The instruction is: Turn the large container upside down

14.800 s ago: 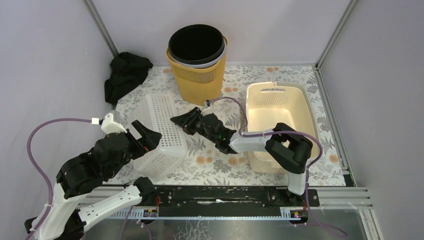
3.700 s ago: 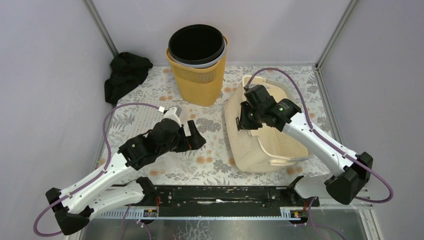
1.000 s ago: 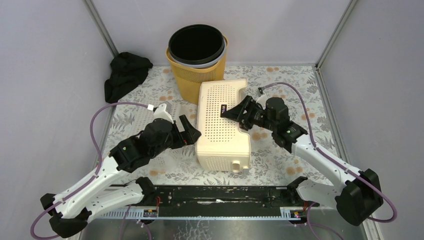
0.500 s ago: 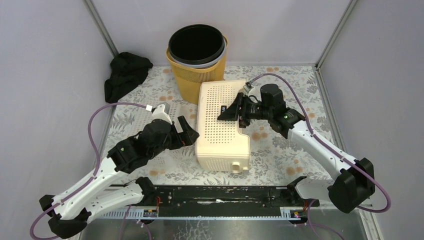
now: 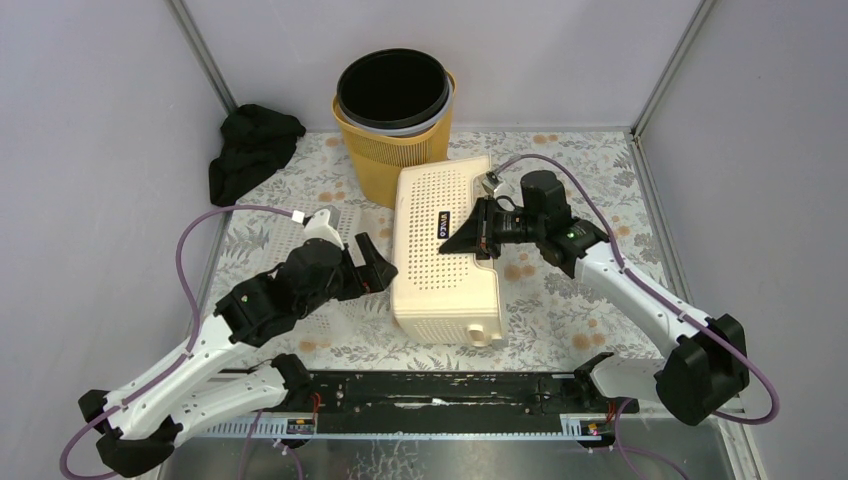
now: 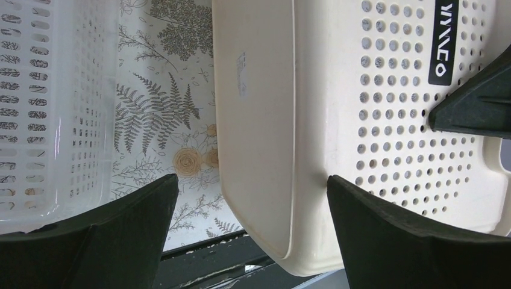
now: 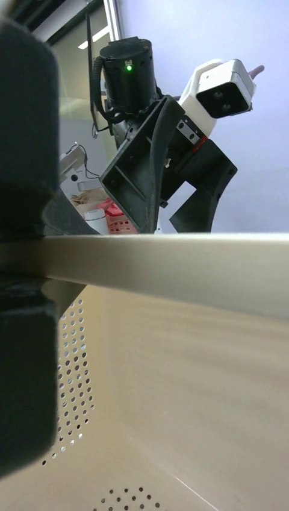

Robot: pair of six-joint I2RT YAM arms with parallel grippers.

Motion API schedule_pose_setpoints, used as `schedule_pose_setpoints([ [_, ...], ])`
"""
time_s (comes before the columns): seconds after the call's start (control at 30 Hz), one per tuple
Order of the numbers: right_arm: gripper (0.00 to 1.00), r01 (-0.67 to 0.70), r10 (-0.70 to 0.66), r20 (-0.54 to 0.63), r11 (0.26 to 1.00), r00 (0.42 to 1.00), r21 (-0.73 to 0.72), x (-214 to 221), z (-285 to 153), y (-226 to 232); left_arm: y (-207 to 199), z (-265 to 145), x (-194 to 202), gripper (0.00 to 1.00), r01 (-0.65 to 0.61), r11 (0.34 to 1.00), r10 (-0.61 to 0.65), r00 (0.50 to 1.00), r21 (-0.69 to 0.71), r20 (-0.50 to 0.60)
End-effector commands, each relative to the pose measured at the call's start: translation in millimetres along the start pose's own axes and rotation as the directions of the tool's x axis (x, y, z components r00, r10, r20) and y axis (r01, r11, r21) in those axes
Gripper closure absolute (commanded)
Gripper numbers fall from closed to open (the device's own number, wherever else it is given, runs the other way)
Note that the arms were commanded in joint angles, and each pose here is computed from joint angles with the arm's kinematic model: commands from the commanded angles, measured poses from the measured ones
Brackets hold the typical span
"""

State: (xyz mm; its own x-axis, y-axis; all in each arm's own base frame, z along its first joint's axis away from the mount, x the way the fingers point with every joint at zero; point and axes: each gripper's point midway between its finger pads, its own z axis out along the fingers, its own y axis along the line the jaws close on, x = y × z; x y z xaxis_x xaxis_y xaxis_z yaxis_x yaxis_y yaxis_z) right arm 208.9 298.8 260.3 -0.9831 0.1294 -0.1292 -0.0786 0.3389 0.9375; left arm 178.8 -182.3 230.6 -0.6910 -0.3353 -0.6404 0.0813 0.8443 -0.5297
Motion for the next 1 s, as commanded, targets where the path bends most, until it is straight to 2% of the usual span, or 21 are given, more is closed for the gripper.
schedule_pose_setpoints([
  [0.0, 0.96, 0.043, -0.044, -0.007, 0.995, 0.999, -0.087, 0, -5, 19, 7, -3, 3, 0.0, -0.012, 1.0, 0.012, 1.0, -0.016, -0.008],
  [0.07, 1.0, 0.04, -0.042, -0.009, 0.993, 0.999, -0.11, -1, -4, 20, 7, -4, 3, 0.0, -0.007, 1.0, 0.007, 1.0, -0.013, -0.005],
  [0.33, 1.0, 0.04, -0.044, -0.009, 0.969, 0.999, -0.245, -3, -4, 42, 3, -12, -6, 0.0, -0.009, 1.0, 0.009, 1.0, -0.002, 0.013],
  [0.63, 1.0, 0.037, -0.036, 0.012, 0.916, 0.999, -0.4, -7, -12, 71, -28, -46, -39, 0.0, 0.003, 0.996, -0.009, 0.998, 0.092, 0.067],
  [0.97, 1.0, 0.051, -0.027, 0.049, 0.802, 0.998, -0.595, -13, -17, 104, -33, -66, -60, 0.0, -0.002, 0.995, -0.011, 0.992, 0.104, 0.124],
])
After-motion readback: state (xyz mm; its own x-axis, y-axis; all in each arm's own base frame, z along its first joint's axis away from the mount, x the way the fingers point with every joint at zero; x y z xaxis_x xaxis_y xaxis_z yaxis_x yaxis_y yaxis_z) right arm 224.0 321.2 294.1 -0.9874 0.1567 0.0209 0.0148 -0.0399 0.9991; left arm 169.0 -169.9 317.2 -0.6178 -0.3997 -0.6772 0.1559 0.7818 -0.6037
